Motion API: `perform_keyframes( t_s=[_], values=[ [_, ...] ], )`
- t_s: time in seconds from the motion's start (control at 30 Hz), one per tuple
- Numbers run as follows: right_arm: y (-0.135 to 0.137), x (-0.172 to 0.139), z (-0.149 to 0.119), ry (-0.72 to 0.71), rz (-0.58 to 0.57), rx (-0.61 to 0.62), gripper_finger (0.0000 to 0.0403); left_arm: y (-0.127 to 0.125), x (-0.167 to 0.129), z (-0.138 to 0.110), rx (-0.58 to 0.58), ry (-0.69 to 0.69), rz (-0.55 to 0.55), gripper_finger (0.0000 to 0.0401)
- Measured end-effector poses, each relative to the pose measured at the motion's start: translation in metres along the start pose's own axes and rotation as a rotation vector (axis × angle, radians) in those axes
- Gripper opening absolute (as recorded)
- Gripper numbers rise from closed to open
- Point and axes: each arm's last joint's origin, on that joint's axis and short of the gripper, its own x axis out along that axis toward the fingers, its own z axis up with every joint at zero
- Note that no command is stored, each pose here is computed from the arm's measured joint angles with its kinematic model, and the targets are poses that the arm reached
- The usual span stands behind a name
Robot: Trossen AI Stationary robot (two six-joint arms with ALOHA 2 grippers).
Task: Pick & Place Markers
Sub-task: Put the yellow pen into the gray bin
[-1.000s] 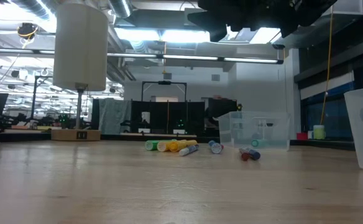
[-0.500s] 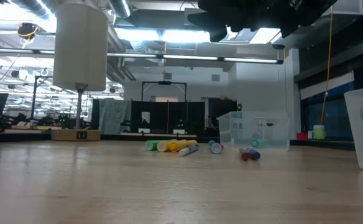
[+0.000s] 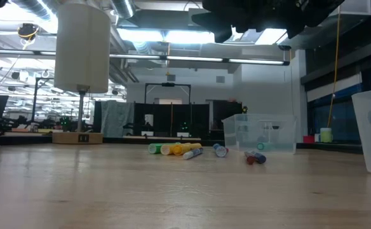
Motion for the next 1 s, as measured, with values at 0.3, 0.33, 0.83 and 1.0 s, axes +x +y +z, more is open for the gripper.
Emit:
perform_keyframes(
  t_s=[0.3, 0.33, 0.83, 1.0],
  values=[
    [0.0, 0.0, 0.0, 0.0, 0.0, -0.009, 0.0255, 0.0, 0.007, -0.008, -0.023, 0.068, 0.046, 0.0024],
    [0.0, 0.0, 0.0, 0.0, 0.0, -0.009, 0.0255, 0.0, 0.008, -0.01, -0.026, 0.07, 0.051, 0.0024],
    [0.0, 0.0, 0.0, 0.0, 0.0, -0.009, 0.0255, -0.004, 0.034, -0.027, -0.044, 0.02, 0.095, 0.0024],
    [0.0, 0.0, 0.0, 0.0, 0.0, -0.009, 0.0255, -0.004, 0.043, -0.028, -0.076, 0.008, 0.121, 0.0024]
  ],
)
